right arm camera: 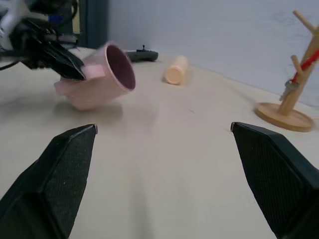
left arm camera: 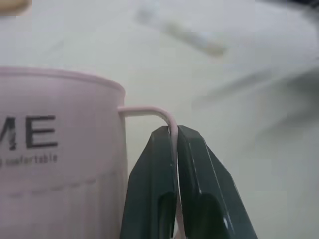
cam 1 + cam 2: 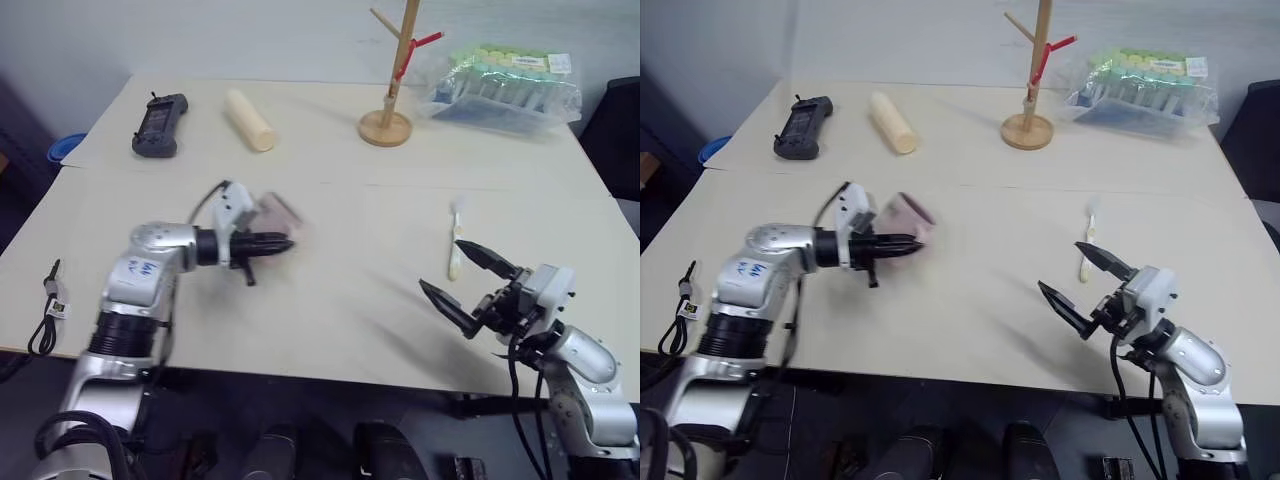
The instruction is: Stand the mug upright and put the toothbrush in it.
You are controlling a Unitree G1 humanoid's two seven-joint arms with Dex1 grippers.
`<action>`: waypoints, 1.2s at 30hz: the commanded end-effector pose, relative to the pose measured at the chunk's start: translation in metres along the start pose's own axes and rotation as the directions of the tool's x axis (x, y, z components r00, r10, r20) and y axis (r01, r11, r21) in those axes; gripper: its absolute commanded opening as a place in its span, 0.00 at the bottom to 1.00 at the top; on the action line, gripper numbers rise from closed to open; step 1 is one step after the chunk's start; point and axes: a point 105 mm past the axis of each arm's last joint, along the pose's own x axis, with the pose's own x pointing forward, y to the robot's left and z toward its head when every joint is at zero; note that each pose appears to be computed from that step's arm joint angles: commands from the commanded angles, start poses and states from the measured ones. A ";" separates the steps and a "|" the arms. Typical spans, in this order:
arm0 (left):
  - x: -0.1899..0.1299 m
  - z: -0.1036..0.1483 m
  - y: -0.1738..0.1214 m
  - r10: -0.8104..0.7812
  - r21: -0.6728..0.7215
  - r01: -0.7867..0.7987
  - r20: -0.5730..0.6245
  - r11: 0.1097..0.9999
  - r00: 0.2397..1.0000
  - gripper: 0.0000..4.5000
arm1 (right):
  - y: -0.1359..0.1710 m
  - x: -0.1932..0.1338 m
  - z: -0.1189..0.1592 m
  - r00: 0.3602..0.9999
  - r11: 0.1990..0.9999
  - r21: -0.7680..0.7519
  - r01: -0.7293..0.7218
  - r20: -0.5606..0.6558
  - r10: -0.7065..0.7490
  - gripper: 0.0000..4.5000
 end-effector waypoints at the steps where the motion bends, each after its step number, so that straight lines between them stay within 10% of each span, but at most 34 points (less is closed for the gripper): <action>1: 0.023 0.005 -0.030 -0.175 0.061 0.167 0.177 0.984 0.968 0.00 | -0.009 -0.020 0.002 0.999 0.997 -0.063 0.039 -0.029 -0.041 1.00; 8: 0.062 -0.082 -0.049 -0.179 0.039 0.175 0.155 0.984 0.972 0.00 | -0.004 -0.031 0.003 0.995 0.993 -0.081 0.085 -0.043 -0.089 1.00; 14: 0.053 -0.093 -0.043 -0.130 -0.004 0.133 0.173 0.991 0.976 0.00 | -0.001 -0.034 0.007 0.992 0.990 -0.084 0.117 -0.035 -0.121 1.00; 29: -0.018 -0.074 -0.031 -0.064 0.113 0.060 0.026 0.992 0.998 1.00 | -0.004 -0.089 -0.017 0.955 0.967 -0.013 0.255 -0.155 -0.254 1.00; 36: -0.108 -0.058 -0.019 0.213 0.151 -0.205 -0.038 0.967 0.976 1.00 | 0.003 -0.125 -0.038 0.912 0.954 -0.018 0.301 -0.288 -0.293 1.00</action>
